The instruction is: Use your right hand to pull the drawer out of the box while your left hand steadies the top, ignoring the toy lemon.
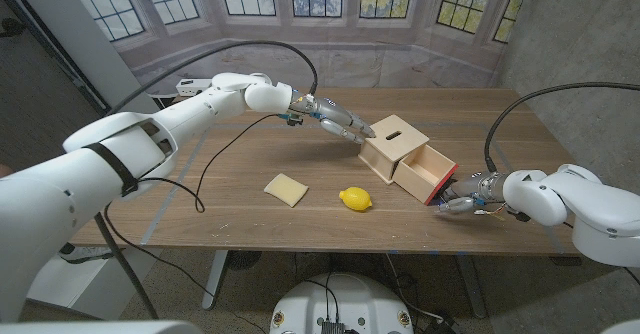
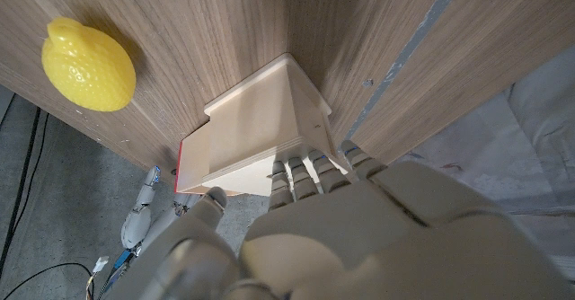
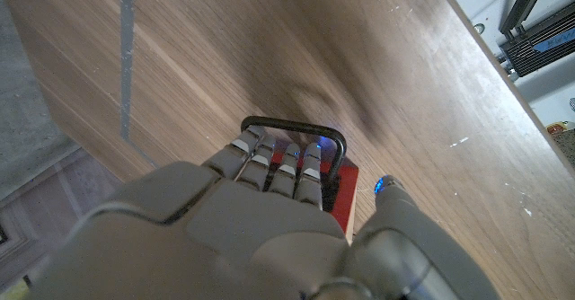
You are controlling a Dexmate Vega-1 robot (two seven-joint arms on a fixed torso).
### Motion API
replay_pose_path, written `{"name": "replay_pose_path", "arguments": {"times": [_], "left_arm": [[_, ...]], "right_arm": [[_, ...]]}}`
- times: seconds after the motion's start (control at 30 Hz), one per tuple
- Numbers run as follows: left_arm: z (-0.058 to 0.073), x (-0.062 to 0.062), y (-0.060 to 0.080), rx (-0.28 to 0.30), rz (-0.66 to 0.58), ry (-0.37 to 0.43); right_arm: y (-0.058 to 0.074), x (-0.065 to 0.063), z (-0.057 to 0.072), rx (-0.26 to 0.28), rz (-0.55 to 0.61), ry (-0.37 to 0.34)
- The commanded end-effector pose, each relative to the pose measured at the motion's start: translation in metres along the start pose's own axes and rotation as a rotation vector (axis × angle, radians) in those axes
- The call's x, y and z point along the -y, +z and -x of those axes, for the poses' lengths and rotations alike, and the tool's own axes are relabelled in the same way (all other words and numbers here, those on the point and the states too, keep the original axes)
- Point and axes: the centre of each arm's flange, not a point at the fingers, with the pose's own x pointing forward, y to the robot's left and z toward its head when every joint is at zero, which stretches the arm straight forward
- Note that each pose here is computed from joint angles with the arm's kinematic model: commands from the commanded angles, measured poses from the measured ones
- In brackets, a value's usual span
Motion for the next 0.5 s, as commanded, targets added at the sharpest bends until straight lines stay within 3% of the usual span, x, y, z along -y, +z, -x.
{"name": "replay_pose_path", "arguments": {"times": [0.03, 0.5], "left_arm": [[0.0, 0.001, 0.003, -0.001, -0.001, -0.003], [0.0, 0.001, 0.009, -0.002, -0.004, -0.003]], "right_arm": [[-0.002, -0.005, 0.006, -0.018, -0.009, 0.007], [0.0, -0.016, 0.013, -0.023, -0.016, 0.018]]}}
